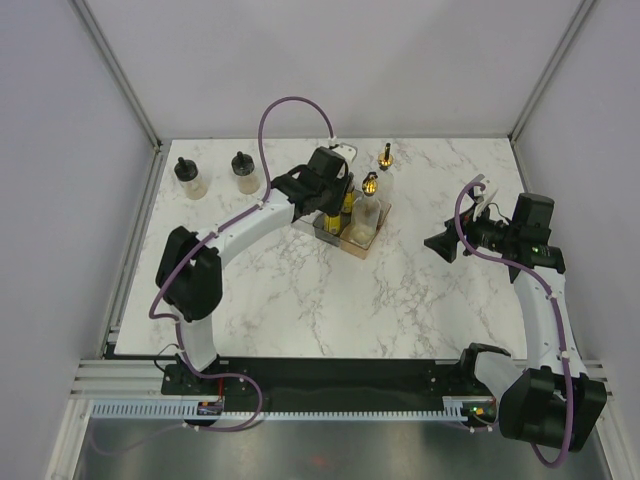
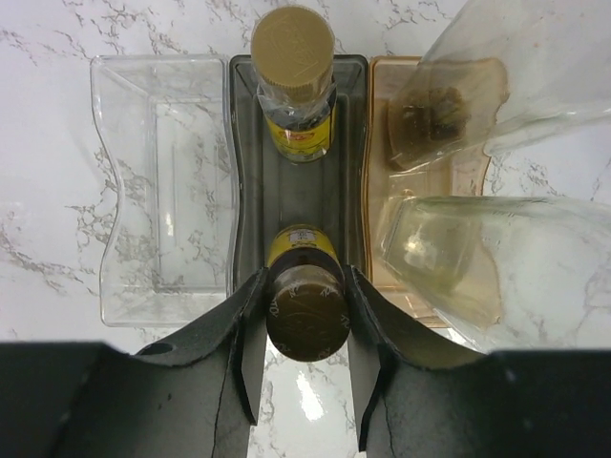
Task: Organize the condiment bottles
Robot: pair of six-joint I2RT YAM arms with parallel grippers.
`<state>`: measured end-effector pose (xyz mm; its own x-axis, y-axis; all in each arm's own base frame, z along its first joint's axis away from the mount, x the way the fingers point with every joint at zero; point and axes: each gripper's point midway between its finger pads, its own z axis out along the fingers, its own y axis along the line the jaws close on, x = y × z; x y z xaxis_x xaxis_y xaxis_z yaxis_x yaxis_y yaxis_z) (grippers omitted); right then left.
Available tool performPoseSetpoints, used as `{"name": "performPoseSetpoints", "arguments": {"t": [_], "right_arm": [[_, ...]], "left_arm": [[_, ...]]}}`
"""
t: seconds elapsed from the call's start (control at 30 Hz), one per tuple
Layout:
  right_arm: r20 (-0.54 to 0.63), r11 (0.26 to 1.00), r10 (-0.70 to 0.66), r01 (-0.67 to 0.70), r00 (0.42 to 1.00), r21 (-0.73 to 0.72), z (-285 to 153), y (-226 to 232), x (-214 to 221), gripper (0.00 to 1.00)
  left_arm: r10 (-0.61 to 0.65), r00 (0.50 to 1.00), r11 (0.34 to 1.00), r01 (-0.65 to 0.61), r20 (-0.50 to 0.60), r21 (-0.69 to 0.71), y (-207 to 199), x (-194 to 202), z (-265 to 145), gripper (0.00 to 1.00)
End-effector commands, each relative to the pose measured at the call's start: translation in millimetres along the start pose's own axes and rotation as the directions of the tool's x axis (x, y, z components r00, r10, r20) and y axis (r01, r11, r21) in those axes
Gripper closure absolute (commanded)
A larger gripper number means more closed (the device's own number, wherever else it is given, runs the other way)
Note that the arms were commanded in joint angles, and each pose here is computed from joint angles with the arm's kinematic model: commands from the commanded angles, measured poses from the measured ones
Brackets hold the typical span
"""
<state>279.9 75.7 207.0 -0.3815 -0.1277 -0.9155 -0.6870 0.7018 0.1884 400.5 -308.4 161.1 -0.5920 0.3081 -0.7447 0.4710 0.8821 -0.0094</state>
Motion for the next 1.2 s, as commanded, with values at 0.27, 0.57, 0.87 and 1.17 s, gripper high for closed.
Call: {"name": "performPoseSetpoints", "arguments": {"t": [0.27, 0.57, 0.87, 1.17], "right_arm": [[0.017, 0.999, -0.050, 0.050, 0.999, -0.004, -2, 0, -8, 0.10], [0.018, 0.999, -0.052, 0.052, 0.998, -0.007, -2, 1, -9, 0.10], [0.016, 0.998, -0.054, 0.054, 0.998, -0.008, -2, 1, -9, 0.10], [0.014, 0.999, -0.050, 0.051, 0.999, -0.011, -1, 1, -8, 0.10]], "left_arm": [[-0.060, 0.992, 0.998, 0.056, 0.115, 0.038, -4, -33, -17, 0.34], [-0.075, 0.974, 0.997, 0.073, 0.213, 0.015, 14, -60, -59, 0.22], [-0.240, 0.938, 0.964, 0.261, 0.251, -0.050, 91, -63, -75, 0.13], [-0.503, 0.813, 0.780, 0.573, 0.293, -0.251, 206, -34, -62, 0.04]]}}
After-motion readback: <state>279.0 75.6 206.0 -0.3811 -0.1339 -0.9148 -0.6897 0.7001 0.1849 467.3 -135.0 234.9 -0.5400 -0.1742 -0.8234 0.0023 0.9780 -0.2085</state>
